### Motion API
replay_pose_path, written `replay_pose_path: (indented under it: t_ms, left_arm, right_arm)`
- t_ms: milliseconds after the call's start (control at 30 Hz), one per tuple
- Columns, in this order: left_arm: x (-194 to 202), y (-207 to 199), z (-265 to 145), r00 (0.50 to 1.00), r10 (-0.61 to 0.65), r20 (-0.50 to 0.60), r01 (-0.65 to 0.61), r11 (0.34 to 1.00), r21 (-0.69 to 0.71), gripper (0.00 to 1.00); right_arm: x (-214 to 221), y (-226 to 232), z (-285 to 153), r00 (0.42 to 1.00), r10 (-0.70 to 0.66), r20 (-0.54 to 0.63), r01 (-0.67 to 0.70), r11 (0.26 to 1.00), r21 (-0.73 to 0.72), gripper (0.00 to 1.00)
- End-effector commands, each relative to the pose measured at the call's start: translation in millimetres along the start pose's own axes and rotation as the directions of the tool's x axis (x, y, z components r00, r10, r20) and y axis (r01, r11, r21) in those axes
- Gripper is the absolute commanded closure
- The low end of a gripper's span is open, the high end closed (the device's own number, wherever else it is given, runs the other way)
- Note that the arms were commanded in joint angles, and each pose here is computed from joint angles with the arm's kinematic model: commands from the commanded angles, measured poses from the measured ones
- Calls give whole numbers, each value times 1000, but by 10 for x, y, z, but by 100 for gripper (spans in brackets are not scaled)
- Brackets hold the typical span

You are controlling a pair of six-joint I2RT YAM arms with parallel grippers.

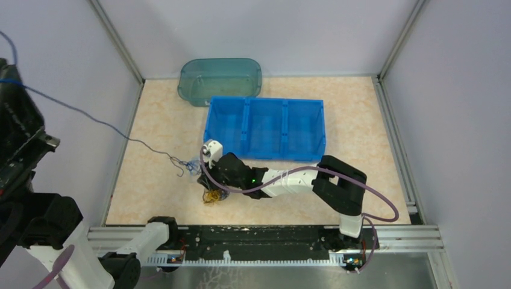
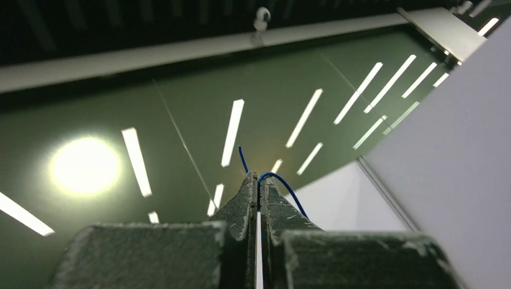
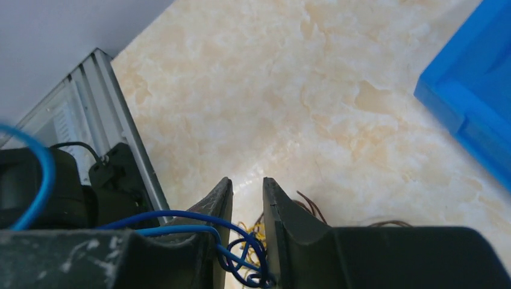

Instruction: Untangle the cables

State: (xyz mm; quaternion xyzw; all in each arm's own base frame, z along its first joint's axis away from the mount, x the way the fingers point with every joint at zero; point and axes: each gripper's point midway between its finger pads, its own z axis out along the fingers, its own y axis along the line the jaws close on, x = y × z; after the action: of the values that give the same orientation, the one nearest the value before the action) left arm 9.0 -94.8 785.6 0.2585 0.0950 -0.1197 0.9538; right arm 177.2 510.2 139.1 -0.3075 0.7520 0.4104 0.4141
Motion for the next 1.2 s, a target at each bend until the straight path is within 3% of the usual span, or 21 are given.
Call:
replay_pose_path:
  t_ms: [0, 100, 133, 300, 600, 733, 867, 1000, 1067, 1100, 1167]
  left_arm:
    - [-418, 194, 96, 974, 180, 137, -168, 981, -94, 100]
    - [-565, 259, 134, 942, 283, 182, -262, 956, -132, 100]
    - [-596, 272, 147, 933, 306, 190, -283, 949, -139, 100]
    - [-701, 323, 196, 885, 409, 222, -377, 910, -171, 100]
    - [-893, 554, 273, 675, 692, 255, -608, 718, -337, 100]
    - [-824, 709, 280, 589, 780, 211, -674, 618, -406, 100]
    - [-649, 929, 248, 541, 834, 106, -717, 523, -460, 100]
    - [-285, 1105, 241, 613, 790, 15, -707, 557, -436, 100]
    - [-159, 1116, 233, 620, 785, -1, -713, 563, -417, 100]
    - [-145, 1141, 236, 628, 778, -4, -705, 567, -425, 100]
    - [-68, 1208, 255, 666, 745, -16, -676, 596, -433, 100]
  right_arm:
    - [54, -38, -59, 998, 44, 37, -45, 999, 13, 79]
    - [152, -127, -131, 998, 61, 34, -63, 997, 40, 99]
    - [192, -154, -161, 997, 67, 32, -69, 996, 49, 100]
    - [336, -292, -330, 995, 97, 40, -100, 991, 92, 100]
    - [844, -765, -746, 983, 180, 38, -184, 958, 219, 100]
    - [881, -969, -999, 966, 238, 100, -256, 931, 262, 100]
    - [914, -1231, -1200, 947, 282, 152, -317, 891, 324, 100]
    - [833, -1371, -1343, 936, 294, 196, -346, 872, 346, 100]
    - [764, -1389, -1386, 938, 278, 207, -337, 870, 360, 96]
    - [738, -1373, -1394, 941, 268, 206, -327, 877, 352, 87]
    - [690, -1306, -1382, 948, 255, 191, -307, 894, 327, 57]
